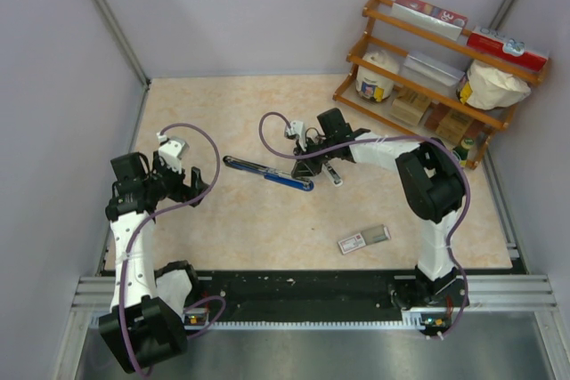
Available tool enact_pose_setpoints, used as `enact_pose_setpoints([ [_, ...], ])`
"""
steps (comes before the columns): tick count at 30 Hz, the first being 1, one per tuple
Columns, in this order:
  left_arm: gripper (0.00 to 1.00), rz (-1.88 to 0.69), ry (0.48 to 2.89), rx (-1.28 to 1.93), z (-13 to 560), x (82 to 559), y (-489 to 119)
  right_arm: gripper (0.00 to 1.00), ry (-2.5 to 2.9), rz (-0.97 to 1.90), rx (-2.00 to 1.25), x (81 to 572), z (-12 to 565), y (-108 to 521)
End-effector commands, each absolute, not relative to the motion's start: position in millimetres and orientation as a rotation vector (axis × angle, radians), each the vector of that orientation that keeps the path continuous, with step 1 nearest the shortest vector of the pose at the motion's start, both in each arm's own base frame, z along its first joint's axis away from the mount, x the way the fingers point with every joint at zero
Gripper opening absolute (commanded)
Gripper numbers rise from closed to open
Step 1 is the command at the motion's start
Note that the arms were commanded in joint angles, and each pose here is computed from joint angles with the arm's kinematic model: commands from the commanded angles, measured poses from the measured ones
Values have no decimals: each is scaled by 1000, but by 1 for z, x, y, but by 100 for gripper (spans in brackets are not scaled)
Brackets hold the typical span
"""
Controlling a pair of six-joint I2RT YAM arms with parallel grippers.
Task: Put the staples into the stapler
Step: Install the staple into the stapler.
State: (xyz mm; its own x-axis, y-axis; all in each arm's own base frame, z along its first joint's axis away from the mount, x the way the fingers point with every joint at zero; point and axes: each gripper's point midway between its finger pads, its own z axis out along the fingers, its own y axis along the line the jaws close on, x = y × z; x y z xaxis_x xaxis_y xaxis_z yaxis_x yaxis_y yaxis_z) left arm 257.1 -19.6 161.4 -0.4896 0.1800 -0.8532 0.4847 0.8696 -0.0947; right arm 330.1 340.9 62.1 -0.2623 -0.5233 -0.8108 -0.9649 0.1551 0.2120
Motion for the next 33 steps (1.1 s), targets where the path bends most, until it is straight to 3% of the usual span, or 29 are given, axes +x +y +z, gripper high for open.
enact_pose_setpoints([
  [1, 93, -387, 2053, 493, 166, 260, -18, 11, 1817, 1026, -1413, 331, 72, 348],
  [33, 93, -388, 2056, 490, 166, 260, -18, 12, 1827, 1010, -1413, 332, 70, 346],
])
